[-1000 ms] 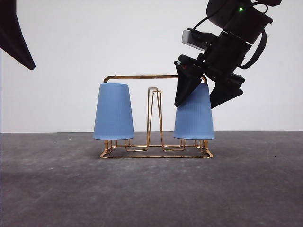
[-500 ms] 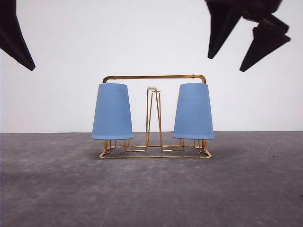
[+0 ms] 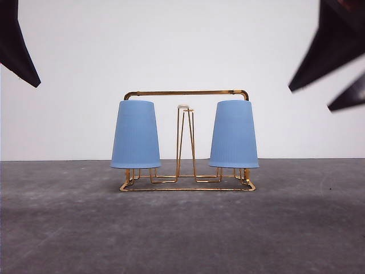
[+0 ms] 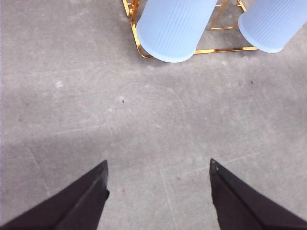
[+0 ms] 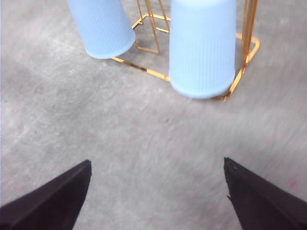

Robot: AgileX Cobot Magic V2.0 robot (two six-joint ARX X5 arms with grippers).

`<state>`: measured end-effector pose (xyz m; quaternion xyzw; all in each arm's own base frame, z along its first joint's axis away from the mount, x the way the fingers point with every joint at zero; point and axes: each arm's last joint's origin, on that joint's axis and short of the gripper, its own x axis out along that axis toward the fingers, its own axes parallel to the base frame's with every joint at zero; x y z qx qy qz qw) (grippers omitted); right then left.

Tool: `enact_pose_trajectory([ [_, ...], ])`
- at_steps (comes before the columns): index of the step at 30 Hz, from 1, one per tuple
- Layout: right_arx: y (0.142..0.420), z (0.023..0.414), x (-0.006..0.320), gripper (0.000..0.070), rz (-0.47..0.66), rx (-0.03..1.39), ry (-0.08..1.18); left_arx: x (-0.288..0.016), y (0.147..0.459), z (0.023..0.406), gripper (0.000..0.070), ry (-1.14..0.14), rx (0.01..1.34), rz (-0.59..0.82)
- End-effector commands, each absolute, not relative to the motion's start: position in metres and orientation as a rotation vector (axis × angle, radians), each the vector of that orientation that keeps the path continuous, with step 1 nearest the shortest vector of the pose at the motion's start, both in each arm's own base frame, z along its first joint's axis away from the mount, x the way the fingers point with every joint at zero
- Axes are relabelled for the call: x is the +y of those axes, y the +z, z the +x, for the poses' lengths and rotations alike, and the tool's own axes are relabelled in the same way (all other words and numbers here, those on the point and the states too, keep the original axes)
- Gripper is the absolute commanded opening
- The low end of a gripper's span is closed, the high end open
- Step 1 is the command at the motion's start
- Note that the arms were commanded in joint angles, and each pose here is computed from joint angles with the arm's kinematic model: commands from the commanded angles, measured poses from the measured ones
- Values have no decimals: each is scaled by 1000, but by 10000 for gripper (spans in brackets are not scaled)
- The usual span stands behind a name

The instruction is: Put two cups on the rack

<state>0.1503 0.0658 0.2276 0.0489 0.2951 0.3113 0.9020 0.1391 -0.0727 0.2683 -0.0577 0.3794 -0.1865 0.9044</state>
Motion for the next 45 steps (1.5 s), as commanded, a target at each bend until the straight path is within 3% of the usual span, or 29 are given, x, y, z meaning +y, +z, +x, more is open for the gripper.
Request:
enact_pose_trajectory([
  [1,218,148,66,549,168,607,630,-74,271,140,388,-398,767,-86],
  [6,212,146,65,549,164,612,623,-74,270,139,390,-414,778,-73],
  [8,212,146,65,504,164,610,623,-74,270,139,344,-414,780,-75],
  [10,213,147,65,125,163,597,624,-74,270,139,1,-417,781,-75],
  [11,213,147,65,54,158,593,625,-74,270,139,5,-419,777,-72],
  [12,213,147,65,35,157,587,627,-74,271,139,4,-421,771,-69],
  [29,221,151,67,40,161,495,645,-74,272,140,0,-418,752,-68],
  [32,222,151,67,40,161,486,646,-72,271,136,0,-453,722,18],
  [35,222,151,67,40,161,486,647,-65,259,123,0,-460,633,-4],
  [38,222,151,67,40,161,486,647,-53,240,111,0,-449,431,-23],
  [41,222,151,67,40,161,486,647,-37,216,102,0,-368,266,-51],
  [45,222,151,67,40,161,486,647,-20,186,95,0,-226,190,-74],
])
